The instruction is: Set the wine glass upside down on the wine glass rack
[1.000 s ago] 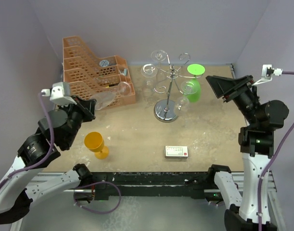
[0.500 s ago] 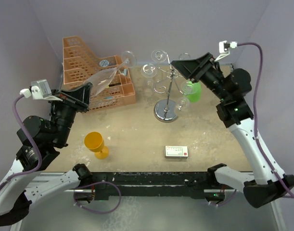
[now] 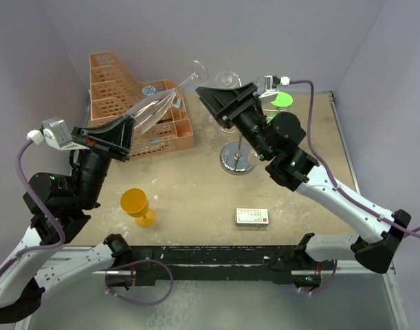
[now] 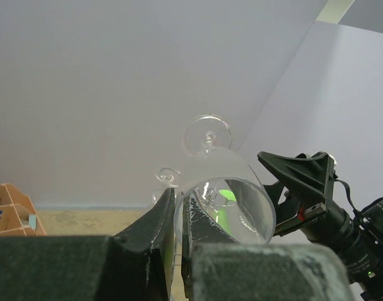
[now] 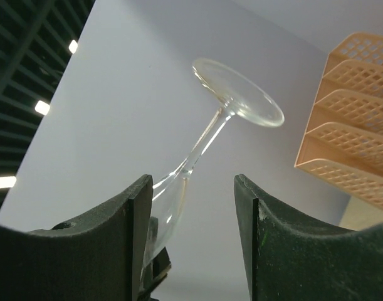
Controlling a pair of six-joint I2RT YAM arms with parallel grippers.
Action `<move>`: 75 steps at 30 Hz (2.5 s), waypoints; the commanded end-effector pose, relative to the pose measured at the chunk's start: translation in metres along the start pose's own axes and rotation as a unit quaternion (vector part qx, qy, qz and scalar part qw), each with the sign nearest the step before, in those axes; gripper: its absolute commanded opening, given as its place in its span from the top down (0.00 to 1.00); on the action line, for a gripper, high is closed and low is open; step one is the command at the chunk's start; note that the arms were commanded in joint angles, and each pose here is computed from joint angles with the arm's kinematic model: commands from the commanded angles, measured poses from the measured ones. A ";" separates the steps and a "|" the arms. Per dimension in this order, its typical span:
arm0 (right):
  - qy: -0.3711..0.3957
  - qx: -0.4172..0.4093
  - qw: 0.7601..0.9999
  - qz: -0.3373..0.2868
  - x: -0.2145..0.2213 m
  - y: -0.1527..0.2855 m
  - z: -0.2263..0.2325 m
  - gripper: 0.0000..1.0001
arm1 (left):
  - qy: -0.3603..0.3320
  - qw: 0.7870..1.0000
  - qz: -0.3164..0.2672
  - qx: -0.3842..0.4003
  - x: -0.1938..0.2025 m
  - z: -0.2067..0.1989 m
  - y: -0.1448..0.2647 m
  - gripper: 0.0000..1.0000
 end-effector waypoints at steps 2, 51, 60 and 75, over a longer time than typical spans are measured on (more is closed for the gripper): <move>-0.081 -0.015 0.992 -0.094 -0.018 -0.011 0.029 0.44 | 0.002 0.998 -0.044 0.038 -0.022 -0.015 -0.004 1.00; 0.307 -0.159 0.937 0.055 0.032 0.042 0.033 1.00 | 0.010 0.990 0.093 0.108 0.013 -0.028 0.037 0.47; 0.433 -0.171 0.881 0.085 0.039 0.087 -0.004 1.00 | 0.186 0.967 0.093 0.148 0.015 -0.077 0.000 0.46; 0.493 -0.068 0.862 0.095 0.026 0.119 -0.068 1.00 | 0.236 0.949 0.157 0.138 0.075 -0.087 -0.020 0.46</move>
Point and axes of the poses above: each gripper's point midway between its finger pads, its own y axis back along the fingers, its own z axis along the line the jaws close on, x = y × z, the point moved 1 cm from there along y, back along the fingers, and after that the axes turned 5 degrees about -y, right-handed, at the moved point
